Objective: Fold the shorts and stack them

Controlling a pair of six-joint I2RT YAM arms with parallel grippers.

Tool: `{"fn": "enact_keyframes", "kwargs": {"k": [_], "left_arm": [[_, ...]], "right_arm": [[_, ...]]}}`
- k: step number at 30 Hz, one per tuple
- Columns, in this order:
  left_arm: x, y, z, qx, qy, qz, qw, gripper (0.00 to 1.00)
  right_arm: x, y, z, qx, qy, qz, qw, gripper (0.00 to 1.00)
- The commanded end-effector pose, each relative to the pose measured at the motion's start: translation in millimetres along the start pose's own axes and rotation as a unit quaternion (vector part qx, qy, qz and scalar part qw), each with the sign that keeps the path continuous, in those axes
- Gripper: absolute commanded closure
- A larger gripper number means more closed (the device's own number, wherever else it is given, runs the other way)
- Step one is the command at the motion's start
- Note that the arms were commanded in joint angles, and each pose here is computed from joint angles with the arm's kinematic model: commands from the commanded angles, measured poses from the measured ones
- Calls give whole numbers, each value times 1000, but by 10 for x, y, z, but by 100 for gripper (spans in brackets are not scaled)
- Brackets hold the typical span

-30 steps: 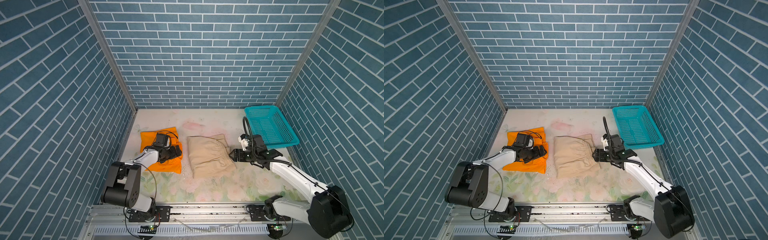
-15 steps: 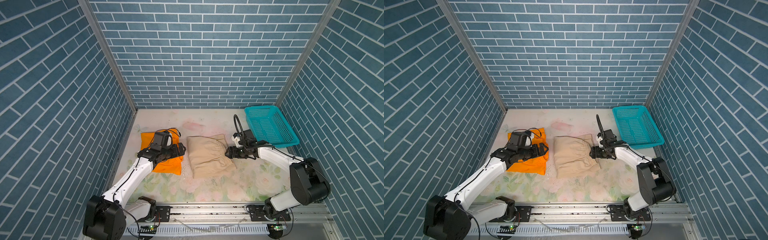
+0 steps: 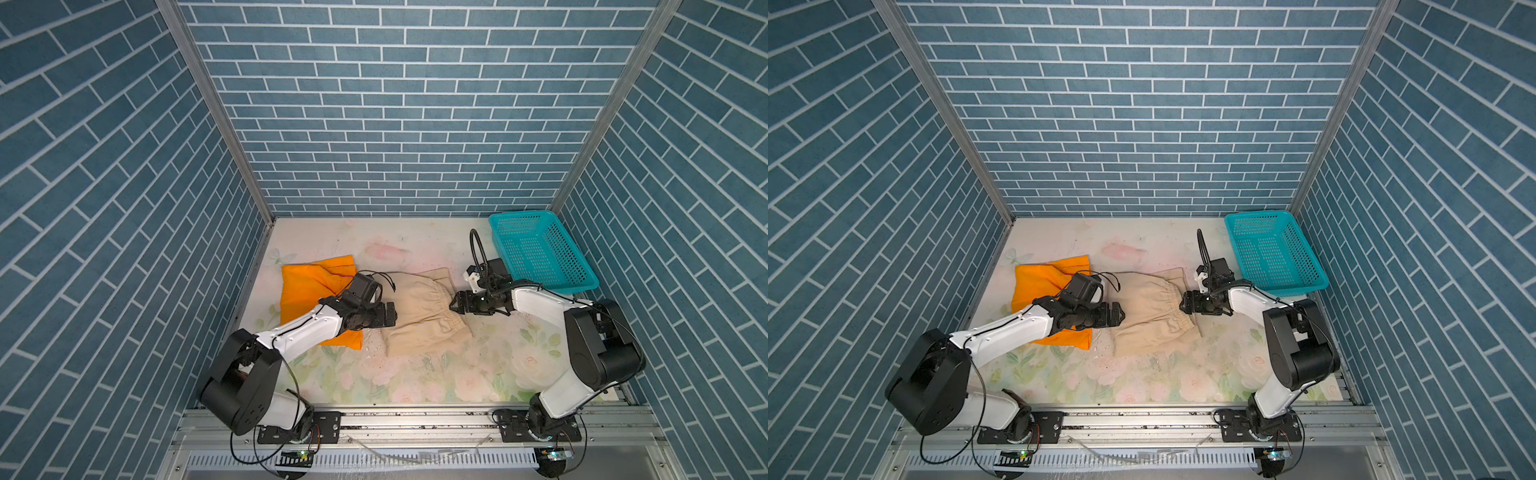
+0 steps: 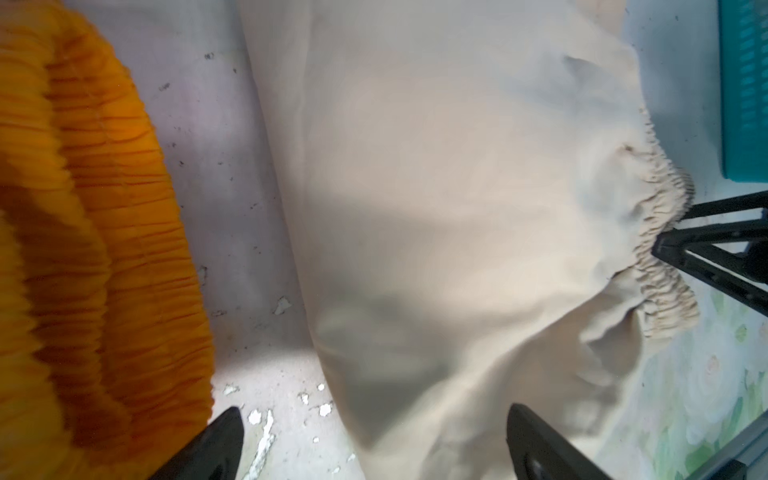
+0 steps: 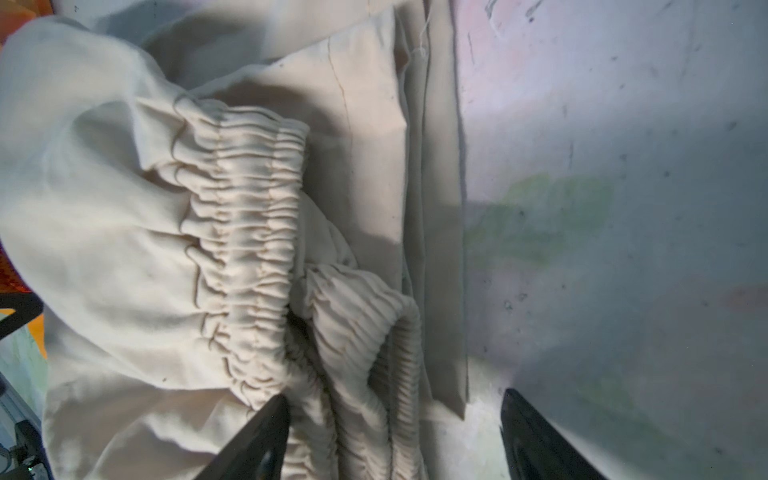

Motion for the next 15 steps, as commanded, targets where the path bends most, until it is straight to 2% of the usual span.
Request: {"fn": "enact_keyframes", "kwargs": {"k": [1,6,12,15], "left_arm": [[-54,70,53,-22,-8,-7,1000,0],[-87,35,135,-16,-23,-8,1000,4],[-127,-25,212,0,-29,-4,1000,17],[-161,-75,243,6,-31,1,1000,24]], "right_arm": [[22,-7,73,-2,29,9,1000,21],[86,-98,204,-8,80,37,996,26],[133,-209,262,-13,114,60,992,35],[179,-244,253,-23,129,64,989,43]]}}
Point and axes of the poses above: each gripper's point midway between its finger pads, its own z axis out along the fingers, its own x axis along the line the jaws close on, y = z × x, the point moved 5 cm from there along -z, back along the fingers, and after that the axes turned 11 degrees about -z, right-handed, at the moved point
